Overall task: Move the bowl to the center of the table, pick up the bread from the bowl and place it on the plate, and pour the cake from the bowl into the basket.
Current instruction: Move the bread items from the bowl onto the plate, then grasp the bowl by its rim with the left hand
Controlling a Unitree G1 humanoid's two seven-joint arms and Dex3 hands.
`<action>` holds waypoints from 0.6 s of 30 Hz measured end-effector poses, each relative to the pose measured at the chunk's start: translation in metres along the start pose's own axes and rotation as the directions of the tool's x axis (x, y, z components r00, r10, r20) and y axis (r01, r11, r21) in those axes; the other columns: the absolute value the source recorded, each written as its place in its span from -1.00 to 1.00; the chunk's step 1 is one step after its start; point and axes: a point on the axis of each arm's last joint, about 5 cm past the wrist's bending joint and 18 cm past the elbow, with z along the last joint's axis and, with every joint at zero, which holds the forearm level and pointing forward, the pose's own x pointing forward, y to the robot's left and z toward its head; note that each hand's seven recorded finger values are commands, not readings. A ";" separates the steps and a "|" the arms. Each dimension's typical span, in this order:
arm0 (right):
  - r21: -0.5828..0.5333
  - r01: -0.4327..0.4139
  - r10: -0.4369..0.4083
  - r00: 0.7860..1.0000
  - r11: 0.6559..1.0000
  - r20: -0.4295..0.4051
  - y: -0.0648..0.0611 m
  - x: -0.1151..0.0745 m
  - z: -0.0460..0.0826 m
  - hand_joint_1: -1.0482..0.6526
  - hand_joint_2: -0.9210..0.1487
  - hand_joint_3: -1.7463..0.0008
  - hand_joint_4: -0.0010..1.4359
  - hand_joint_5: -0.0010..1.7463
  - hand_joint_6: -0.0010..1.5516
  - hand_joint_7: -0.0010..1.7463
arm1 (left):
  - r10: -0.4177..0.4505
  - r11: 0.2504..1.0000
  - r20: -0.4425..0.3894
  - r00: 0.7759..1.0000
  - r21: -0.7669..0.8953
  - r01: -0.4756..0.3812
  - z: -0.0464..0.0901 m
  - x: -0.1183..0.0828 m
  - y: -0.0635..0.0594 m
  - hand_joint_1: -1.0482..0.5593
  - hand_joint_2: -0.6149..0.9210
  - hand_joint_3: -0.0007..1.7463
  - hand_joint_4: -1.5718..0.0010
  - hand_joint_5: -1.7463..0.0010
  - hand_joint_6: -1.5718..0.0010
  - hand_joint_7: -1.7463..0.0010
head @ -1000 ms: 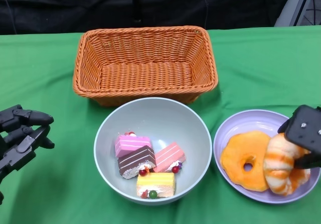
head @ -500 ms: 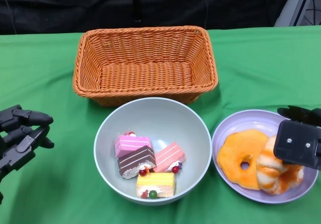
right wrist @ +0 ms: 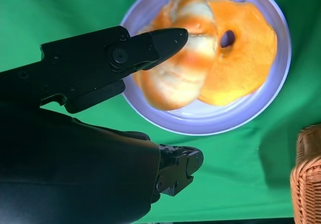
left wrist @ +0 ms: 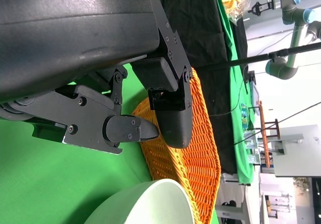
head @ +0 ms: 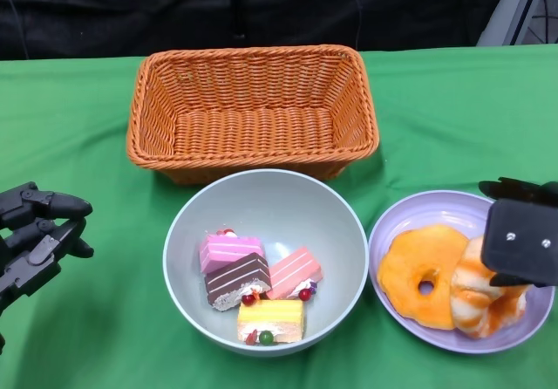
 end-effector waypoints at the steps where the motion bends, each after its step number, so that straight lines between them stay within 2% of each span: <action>1: -0.008 -0.008 0.008 1.000 1.000 -0.001 -0.004 -0.002 -0.001 -0.55 -0.99 0.95 -0.79 -0.95 -0.99 -1.00 | 0.000 1.000 0.000 1.000 0.000 0.000 0.000 0.000 0.000 0.18 1.00 -0.64 0.00 -0.49 -0.22 0.20; 7: -0.054 -0.038 0.037 0.999 0.998 -0.008 -0.017 -0.014 0.001 -0.58 -1.00 0.96 -0.68 -0.92 -0.91 -0.97 | 0.001 1.000 -0.002 1.000 -0.001 -0.001 0.000 0.000 0.000 0.16 1.00 -0.65 0.00 -0.49 -0.23 0.19; 13: 0.003 0.032 -0.032 0.998 0.999 0.047 -0.028 -0.031 0.004 -0.64 -1.00 0.90 -0.47 -0.86 -0.84 -0.96 | 0.000 1.000 -0.007 1.000 -0.003 0.000 0.000 0.000 0.000 0.17 1.00 -0.65 0.01 -0.49 -0.23 0.19; 17: 0.108 0.061 -0.071 0.994 0.992 0.088 -0.025 -0.038 0.001 -0.62 -1.00 0.89 -0.45 -0.88 -0.80 -0.96 | 0.001 1.000 -0.007 1.000 -0.003 -0.001 0.000 0.000 0.000 0.17 1.00 -0.65 0.00 -0.48 -0.23 0.20; 18: 0.174 0.068 -0.090 0.989 0.982 0.119 -0.022 -0.038 -0.001 -0.35 -1.00 0.90 -0.32 -0.83 -0.65 -0.91 | 0.000 1.000 -0.006 1.000 -0.003 0.000 0.000 0.000 0.000 0.18 1.00 -0.65 0.00 -0.48 -0.22 0.20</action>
